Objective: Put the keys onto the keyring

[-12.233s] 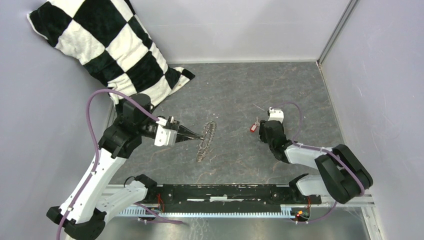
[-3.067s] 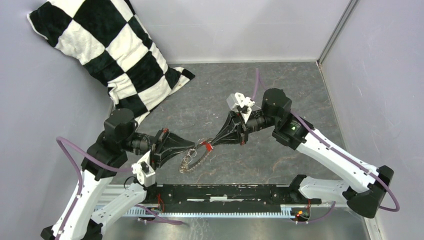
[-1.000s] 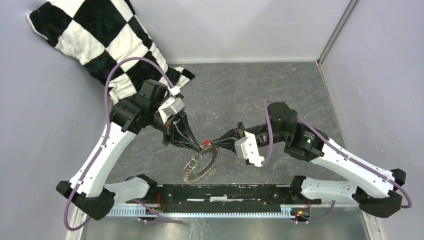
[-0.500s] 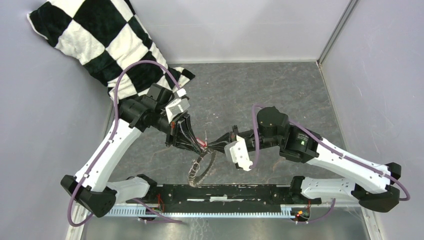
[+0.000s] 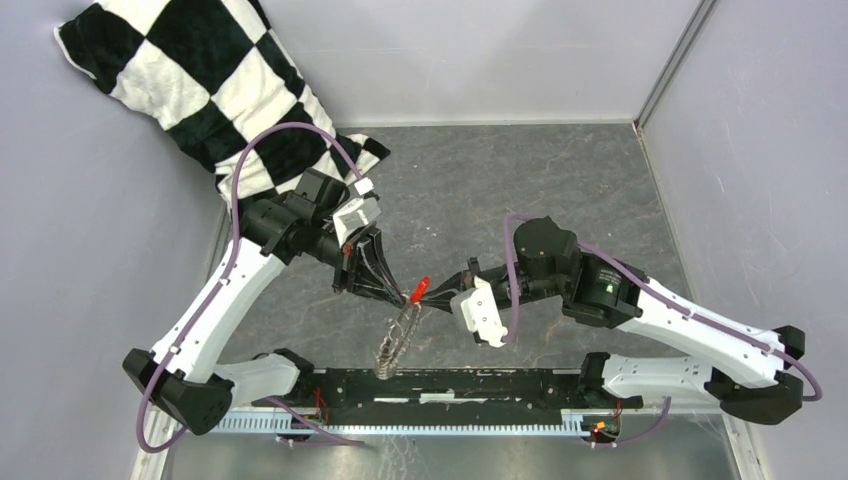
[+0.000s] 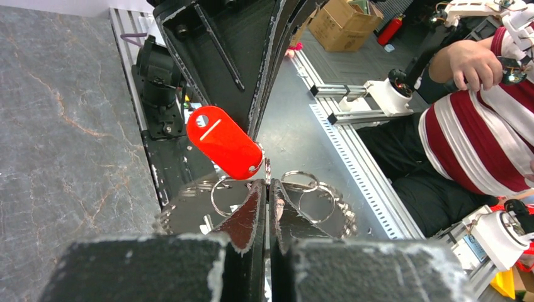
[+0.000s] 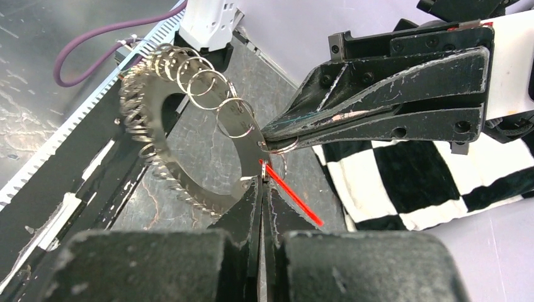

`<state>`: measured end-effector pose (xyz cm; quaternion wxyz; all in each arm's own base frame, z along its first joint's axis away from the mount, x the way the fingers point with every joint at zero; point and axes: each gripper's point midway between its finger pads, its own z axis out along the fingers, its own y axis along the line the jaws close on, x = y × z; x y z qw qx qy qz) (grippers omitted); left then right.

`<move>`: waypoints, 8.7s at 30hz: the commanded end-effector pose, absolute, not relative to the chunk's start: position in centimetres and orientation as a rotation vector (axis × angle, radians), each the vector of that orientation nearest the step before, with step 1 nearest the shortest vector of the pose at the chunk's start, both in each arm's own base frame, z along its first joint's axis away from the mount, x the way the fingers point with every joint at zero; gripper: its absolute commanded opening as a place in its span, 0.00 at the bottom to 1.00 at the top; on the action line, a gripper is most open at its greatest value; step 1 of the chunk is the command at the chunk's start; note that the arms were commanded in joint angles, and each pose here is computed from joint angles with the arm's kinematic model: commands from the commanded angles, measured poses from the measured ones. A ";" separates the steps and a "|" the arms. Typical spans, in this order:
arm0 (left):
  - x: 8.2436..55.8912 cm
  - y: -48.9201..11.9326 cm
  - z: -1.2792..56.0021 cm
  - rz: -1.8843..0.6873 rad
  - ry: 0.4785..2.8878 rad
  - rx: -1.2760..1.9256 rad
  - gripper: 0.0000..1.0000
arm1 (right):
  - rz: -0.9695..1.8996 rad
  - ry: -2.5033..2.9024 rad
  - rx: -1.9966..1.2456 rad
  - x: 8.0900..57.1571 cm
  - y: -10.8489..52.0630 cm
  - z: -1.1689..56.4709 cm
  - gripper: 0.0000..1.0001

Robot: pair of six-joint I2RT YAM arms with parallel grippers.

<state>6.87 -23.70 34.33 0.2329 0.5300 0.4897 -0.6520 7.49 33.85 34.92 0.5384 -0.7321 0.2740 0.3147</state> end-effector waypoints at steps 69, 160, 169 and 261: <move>5.8 -23.3 36.7 -1.893 1.250 1.409 0.02 | 0.640 0.654 -1.729 8.0 34.4 35.4 0.01; 9.6 -24.7 32.4 -1.541 1.669 1.352 0.02 | 0.598 0.710 -1.644 8.6 34.3 37.8 0.01; 9.4 -24.9 31.5 -1.484 1.700 1.402 0.02 | 0.586 0.710 -1.635 8.9 34.6 38.4 0.01; 4.0 -23.3 33.9 -1.588 1.205 1.715 0.02 | 0.535 0.681 -1.830 7.3 33.7 34.7 0.01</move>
